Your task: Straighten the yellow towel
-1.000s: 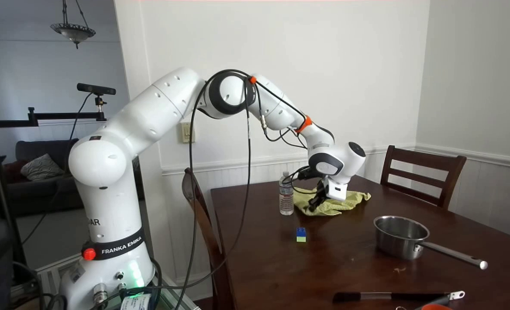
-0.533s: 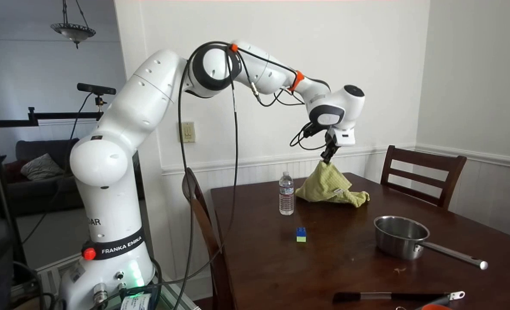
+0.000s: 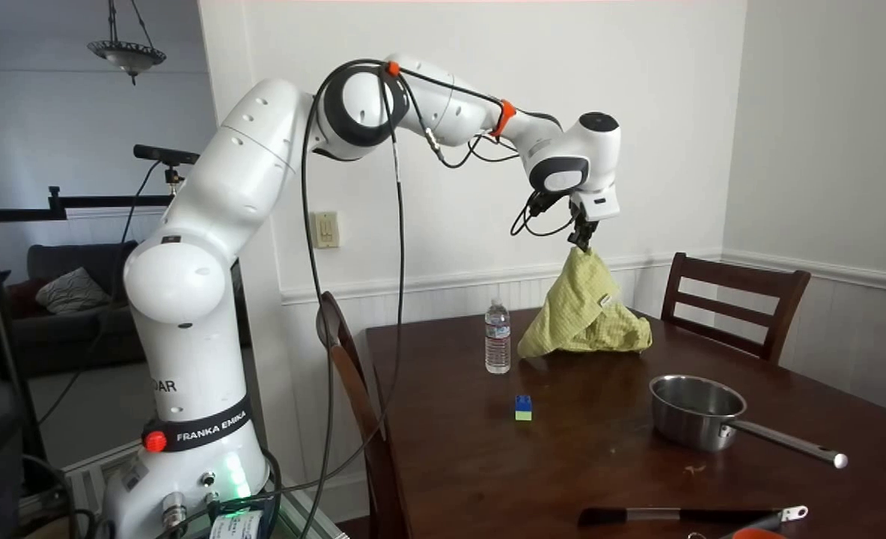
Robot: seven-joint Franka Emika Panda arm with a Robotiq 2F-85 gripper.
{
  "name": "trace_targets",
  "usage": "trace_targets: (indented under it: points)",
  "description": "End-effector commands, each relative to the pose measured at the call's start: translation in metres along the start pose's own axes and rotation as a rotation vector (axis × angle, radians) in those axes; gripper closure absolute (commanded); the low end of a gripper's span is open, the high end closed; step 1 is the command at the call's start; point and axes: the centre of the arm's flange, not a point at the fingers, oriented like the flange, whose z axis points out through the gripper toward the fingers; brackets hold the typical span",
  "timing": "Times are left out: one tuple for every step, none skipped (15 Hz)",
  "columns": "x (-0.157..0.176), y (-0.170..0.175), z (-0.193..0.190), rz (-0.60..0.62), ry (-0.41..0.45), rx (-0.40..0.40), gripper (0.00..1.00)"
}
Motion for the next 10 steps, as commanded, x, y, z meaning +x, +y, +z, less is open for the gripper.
trace_targets:
  points:
    - [-0.008, -0.064, -0.042, -0.016, 0.039, 0.150, 0.99]
    - [-0.019, -0.088, -0.055, -0.047, 0.058, 0.185, 0.99]
    - [-0.031, -0.106, -0.063, -0.067, 0.069, 0.215, 0.99]
    - [-0.044, -0.126, -0.069, -0.074, 0.068, 0.239, 0.99]
    - [-0.060, -0.141, -0.072, -0.085, 0.063, 0.255, 0.99]
    - [-0.075, -0.154, -0.074, -0.095, 0.058, 0.267, 0.99]
    - [-0.090, -0.165, -0.072, -0.104, 0.054, 0.287, 0.99]
    - [-0.103, -0.169, -0.075, -0.100, 0.050, 0.281, 0.99]
    - [-0.110, -0.162, -0.077, -0.113, 0.054, 0.277, 0.99]
    - [-0.110, -0.125, -0.083, -0.120, 0.036, 0.268, 0.97]
